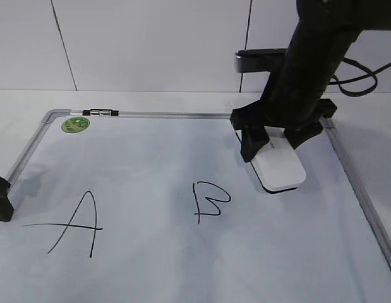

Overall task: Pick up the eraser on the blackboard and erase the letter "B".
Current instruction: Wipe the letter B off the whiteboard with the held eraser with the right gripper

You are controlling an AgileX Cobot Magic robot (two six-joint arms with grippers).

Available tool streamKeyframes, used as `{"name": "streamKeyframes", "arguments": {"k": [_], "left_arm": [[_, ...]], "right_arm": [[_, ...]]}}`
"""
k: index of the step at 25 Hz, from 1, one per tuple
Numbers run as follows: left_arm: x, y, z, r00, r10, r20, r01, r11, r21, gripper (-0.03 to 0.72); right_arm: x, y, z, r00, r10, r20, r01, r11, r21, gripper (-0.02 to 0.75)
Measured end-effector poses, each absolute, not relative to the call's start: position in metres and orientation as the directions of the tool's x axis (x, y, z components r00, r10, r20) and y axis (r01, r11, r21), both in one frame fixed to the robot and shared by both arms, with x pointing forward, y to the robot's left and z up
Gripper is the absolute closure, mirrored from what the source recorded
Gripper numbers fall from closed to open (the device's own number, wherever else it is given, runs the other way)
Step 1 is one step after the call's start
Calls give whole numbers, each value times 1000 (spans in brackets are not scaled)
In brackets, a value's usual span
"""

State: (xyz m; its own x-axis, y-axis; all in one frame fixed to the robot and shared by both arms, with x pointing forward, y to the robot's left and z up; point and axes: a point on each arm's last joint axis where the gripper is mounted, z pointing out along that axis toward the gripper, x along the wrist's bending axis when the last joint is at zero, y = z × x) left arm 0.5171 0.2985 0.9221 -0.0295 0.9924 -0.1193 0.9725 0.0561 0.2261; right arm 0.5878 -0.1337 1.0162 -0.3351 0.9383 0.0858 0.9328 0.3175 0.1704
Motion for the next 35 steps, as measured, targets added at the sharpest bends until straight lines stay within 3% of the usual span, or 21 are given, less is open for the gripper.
{"name": "streamKeyframes", "arguments": {"k": [7,16,19,25,35], "left_arm": [[517,298,922,-40,990,-133,974,68,215,298],[517,298,923,-36,991,-131,975,63,211,509],[517,298,923,-33,991,-128,976,60,211,535],[517,298,923,-30,992,-125,976,56,209,546],[517,298,923,-28,992,-125,977,54,207,548]], "right_arm": [[591,-129,997,-323,940,109,945,313,100,186],[597,-121,1013,-353,926,134,930,330,163,186],[598,-112,1017,-371,918,139,921,345,178,186],[601,-95,991,-410,903,130,912,402,85,186],[607,-66,968,-558,827,-59,827,561,42,186]]}}
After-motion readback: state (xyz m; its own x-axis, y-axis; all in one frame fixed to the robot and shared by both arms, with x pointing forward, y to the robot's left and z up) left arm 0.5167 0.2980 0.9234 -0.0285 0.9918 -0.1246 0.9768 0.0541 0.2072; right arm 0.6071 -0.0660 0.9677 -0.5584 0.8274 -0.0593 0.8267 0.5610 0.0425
